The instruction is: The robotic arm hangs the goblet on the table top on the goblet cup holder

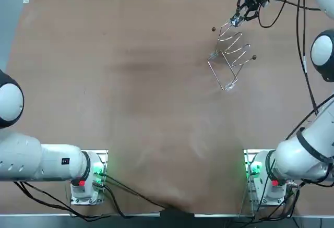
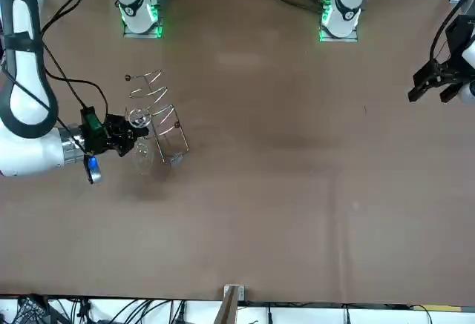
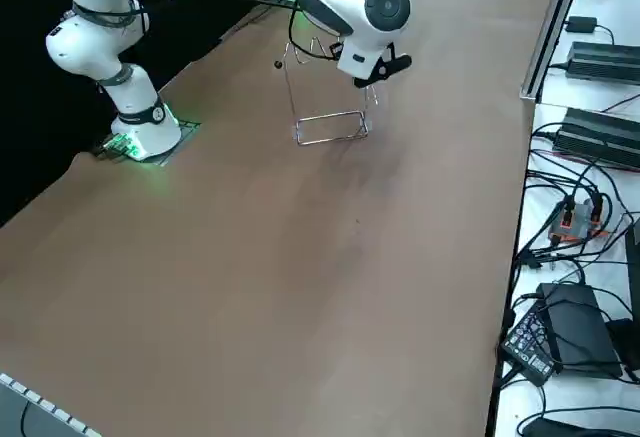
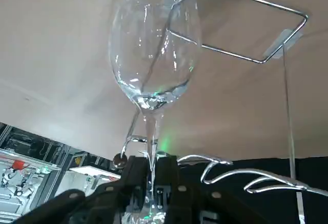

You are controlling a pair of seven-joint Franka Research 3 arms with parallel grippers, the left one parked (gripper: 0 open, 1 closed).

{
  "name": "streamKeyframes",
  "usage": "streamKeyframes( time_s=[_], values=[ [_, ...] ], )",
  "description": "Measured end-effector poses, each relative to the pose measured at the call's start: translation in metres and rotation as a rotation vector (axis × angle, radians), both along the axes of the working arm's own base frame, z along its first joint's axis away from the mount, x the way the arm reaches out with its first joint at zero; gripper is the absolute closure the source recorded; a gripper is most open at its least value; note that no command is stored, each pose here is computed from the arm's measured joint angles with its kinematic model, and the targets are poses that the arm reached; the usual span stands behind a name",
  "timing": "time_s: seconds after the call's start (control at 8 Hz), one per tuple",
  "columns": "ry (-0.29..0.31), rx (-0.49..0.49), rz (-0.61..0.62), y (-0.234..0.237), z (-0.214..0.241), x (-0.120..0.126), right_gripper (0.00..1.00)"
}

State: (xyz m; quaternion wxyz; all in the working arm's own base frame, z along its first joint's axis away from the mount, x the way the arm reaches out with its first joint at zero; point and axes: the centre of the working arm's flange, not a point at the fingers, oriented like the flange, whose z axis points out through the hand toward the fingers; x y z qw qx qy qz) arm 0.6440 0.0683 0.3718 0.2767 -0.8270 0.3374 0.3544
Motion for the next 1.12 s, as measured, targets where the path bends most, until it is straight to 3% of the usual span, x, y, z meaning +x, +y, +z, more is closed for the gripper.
streamKeyframes(
  time_s=[1.12],
  values=[
    [0.038,-0.018,0.019,-0.001,-0.014,-0.008,0.89]
  ],
)
